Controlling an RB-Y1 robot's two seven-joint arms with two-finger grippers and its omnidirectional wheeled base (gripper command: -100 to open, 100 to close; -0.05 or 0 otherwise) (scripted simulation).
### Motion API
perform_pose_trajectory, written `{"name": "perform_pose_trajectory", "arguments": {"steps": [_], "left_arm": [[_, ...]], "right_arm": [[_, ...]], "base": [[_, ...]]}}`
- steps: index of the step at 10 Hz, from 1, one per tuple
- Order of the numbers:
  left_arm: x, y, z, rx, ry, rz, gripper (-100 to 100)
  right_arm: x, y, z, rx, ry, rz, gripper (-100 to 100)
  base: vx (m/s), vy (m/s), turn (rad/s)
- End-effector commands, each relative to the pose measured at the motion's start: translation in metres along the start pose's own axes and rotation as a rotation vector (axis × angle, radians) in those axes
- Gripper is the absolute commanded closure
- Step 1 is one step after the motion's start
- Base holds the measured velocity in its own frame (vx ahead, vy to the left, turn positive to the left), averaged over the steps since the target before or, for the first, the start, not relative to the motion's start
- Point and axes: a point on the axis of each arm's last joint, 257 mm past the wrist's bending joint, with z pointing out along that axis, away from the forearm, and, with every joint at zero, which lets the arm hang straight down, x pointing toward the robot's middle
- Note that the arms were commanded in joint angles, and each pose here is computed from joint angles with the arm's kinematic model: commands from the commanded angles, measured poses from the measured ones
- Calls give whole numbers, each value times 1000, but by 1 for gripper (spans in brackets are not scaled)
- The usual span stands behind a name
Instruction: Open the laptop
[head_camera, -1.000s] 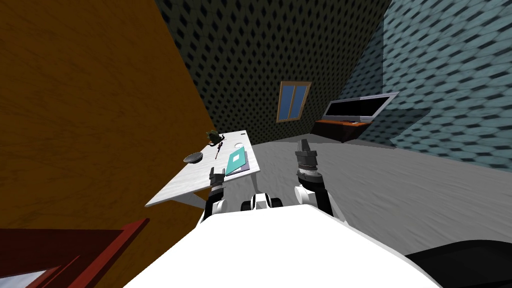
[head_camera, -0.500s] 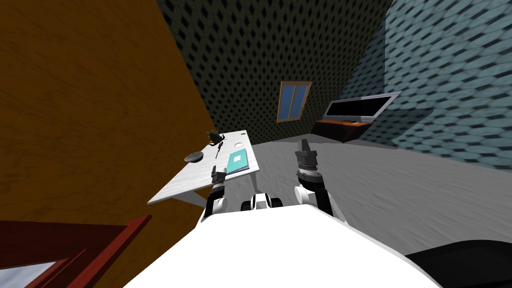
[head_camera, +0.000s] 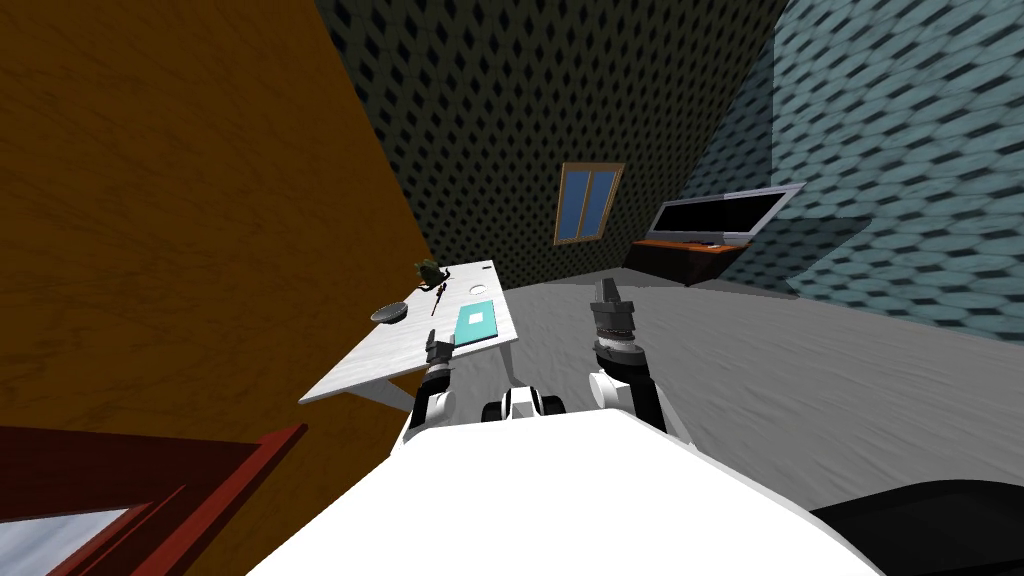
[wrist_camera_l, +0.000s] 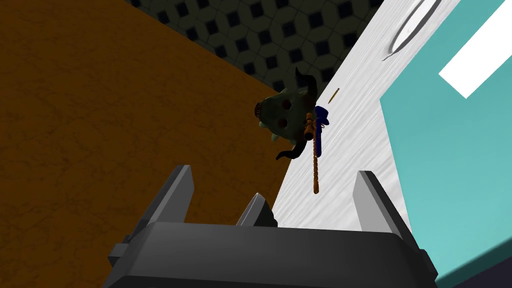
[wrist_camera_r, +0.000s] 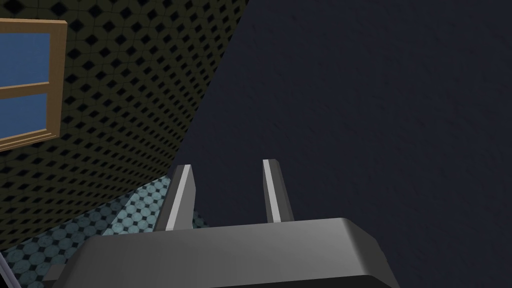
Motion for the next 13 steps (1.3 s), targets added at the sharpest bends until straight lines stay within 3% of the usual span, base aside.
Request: {"name": "perform_pose_trajectory", "arguments": {"steps": [1,13], "left_arm": [[1,4,5,-28,-2,3,-100],[8,35,25,-184,-21,12,-100]], "right_arm": [[0,0,0,0,0,0,0],[0,0,0,0,0,0,0]], "base": [[-13,-16,10],[-19,-19,15]]}}
